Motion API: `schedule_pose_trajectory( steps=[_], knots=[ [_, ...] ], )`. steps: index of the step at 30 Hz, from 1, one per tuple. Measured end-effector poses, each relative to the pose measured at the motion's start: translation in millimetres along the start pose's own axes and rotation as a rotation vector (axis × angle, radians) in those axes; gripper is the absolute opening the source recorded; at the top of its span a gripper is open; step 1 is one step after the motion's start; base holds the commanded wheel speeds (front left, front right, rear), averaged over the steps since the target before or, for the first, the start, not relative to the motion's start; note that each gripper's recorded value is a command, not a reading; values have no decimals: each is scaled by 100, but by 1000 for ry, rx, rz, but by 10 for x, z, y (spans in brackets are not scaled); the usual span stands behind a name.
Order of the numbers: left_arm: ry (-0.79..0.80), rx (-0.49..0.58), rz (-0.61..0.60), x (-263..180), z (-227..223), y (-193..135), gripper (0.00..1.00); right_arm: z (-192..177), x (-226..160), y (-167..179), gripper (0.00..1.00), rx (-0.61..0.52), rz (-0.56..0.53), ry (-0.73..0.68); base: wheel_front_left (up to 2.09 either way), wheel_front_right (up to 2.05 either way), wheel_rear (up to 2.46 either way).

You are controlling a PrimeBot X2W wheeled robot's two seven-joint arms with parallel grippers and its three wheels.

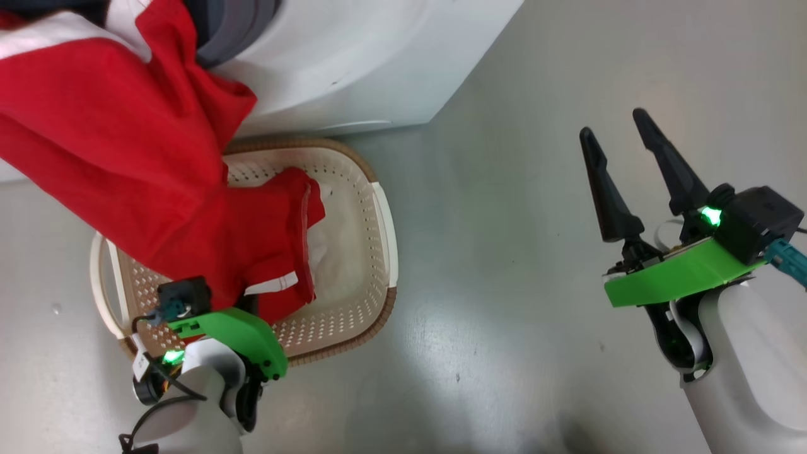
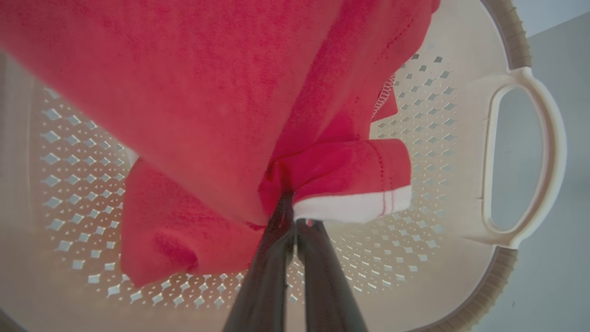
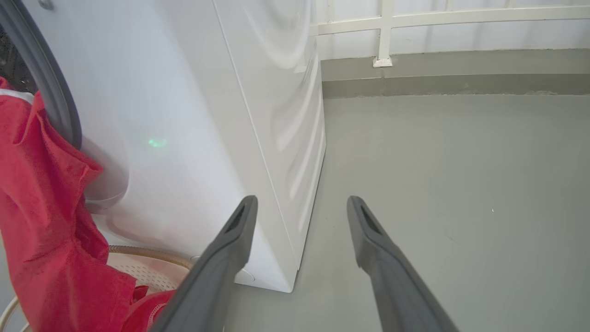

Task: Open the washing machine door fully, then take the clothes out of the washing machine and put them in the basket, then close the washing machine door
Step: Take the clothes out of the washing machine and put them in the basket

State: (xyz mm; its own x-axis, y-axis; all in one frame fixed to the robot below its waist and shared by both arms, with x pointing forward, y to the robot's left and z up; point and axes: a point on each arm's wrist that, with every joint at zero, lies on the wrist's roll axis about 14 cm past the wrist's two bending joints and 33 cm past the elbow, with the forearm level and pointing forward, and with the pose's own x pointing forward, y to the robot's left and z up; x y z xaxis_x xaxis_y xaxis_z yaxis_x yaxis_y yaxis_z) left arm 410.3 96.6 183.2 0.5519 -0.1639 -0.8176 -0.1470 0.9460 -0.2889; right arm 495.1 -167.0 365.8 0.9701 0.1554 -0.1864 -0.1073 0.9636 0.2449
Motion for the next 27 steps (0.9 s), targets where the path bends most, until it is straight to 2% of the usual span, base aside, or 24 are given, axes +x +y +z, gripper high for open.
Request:
schedule_pose_trajectory(
  steps=[12, 13, 14, 27],
  knots=[
    [100, 10, 16, 107, -324, 29, 0, -230, 94, -90, 100, 2, -11, 40, 0, 0, 0],
    [92, 9, 20, 108, -312, 35, 58, -233, 98, -87, 100, 3, -10, 41, 0, 0, 0],
    [81, 7, 20, 113, -282, 31, 100, -233, 101, -83, 100, 4, -9, 40, 0, 0, 0],
    [-26, 32, 4, 61, 92, -63, 100, -69, 110, 22, 100, 12, 8, 2, 0, 0, 0]
  ],
)
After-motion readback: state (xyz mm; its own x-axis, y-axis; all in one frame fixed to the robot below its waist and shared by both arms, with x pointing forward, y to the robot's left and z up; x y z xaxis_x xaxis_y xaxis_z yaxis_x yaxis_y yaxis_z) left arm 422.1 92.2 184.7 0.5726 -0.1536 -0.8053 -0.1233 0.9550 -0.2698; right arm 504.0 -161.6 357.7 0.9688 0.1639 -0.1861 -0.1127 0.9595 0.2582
